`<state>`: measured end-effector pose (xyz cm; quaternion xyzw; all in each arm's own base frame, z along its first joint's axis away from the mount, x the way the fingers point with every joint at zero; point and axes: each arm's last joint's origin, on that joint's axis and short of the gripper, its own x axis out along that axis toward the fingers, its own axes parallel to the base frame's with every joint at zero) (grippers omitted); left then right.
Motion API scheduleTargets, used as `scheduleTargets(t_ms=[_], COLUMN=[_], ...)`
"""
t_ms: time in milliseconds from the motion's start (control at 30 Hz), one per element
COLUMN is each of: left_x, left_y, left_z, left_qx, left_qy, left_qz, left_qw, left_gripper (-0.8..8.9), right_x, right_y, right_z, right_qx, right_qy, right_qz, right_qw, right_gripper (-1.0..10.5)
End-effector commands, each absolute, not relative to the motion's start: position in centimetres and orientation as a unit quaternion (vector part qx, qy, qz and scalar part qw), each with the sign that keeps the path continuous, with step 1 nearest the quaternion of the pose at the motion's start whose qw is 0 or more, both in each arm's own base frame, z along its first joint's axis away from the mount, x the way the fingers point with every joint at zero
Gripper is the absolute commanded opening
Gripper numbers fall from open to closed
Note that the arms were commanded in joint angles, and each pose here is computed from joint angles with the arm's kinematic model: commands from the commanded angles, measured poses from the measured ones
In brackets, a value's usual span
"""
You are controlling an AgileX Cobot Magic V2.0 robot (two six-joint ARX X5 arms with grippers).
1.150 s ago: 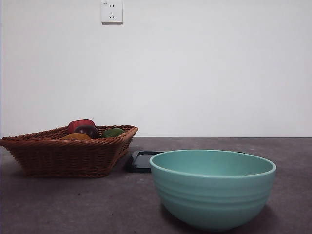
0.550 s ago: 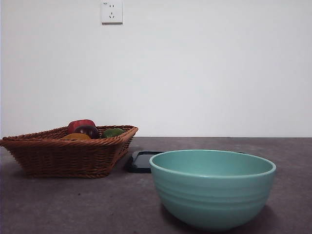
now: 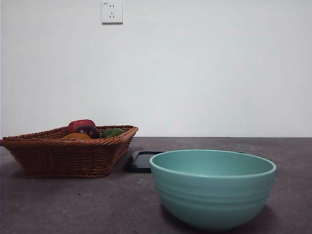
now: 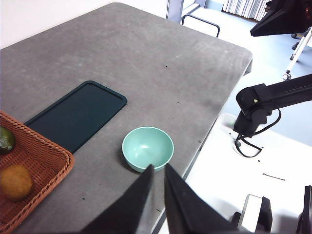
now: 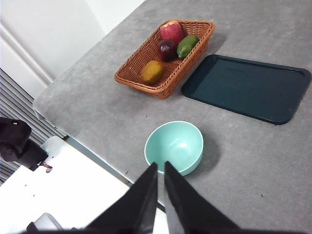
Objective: Pick up the wifruite, put it on the bowl, pick up the plate, put it on desk
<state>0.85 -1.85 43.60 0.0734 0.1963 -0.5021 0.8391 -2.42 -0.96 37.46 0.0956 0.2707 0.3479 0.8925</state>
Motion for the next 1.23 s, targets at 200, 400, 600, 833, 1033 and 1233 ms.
scheduleTargets(t_ms=[200, 400, 600, 833, 1033, 1233], left_x=[0.8, 0.5, 3.2, 7.9, 9.3, 9.4], left_y=[-1.8, -1.2, -2.3, -2.2, -1.0, -0.6], left_z=[44.0, 44.0, 42.7, 33.8, 24.7, 19.0], left_qx=[0.070, 0.052, -0.013, 0.001, -0.004, -0.007], left_qy=[0.185, 0.184, 0.142, 0.057, 0.068, 0.091], left_qz=[-0.510, -0.456, -0.319, -0.152, -0.072, -0.036], left_qw=[0.837, 0.869, 0.937, 0.987, 0.995, 0.995], left_gripper=[0.29, 0.29, 0.29, 0.29, 0.29, 0.29], right_x=[-2.5, -2.5, -2.5, -2.5, -2.5, -2.5], right_y=[-1.1, -1.1, -1.1, -1.1, -1.1, -1.1], right_z=[37.9, 37.9, 37.9, 37.9, 37.9, 37.9], right_qx=[0.091, 0.091, 0.091, 0.091, 0.091, 0.091], right_qy=[0.257, 0.257, 0.257, 0.257, 0.257, 0.257], right_qz=[0.353, 0.353, 0.353, 0.353, 0.353, 0.353], right_qw=[0.895, 0.895, 0.895, 0.895, 0.895, 0.895], right_gripper=[0.2, 0.2, 0.2, 0.2, 0.2, 0.2])
